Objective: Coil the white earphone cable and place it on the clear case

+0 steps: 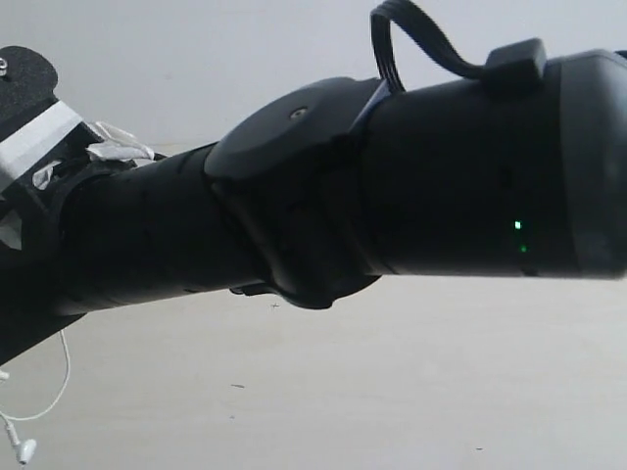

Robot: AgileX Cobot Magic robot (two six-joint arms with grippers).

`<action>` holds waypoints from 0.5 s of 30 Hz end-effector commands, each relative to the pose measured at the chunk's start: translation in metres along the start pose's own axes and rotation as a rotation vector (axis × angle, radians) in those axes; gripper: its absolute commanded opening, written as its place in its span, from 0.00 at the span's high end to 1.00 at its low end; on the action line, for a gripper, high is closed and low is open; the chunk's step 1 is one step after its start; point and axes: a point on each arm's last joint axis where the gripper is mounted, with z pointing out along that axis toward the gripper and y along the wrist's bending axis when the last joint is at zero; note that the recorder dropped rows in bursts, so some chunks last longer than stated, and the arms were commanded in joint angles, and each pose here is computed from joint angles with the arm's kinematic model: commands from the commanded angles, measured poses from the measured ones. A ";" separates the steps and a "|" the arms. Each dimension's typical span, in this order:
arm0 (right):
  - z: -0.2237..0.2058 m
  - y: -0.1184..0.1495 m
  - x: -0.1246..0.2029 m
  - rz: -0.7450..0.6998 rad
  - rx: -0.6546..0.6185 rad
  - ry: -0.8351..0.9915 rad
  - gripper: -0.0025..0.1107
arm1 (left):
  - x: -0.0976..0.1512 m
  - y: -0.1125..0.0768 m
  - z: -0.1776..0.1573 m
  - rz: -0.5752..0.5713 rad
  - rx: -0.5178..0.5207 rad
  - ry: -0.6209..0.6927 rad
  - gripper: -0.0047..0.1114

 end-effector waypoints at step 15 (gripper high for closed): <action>-0.007 0.004 -0.005 -0.019 -0.014 -0.018 0.20 | -0.005 0.003 -0.001 0.029 -0.037 -0.037 0.96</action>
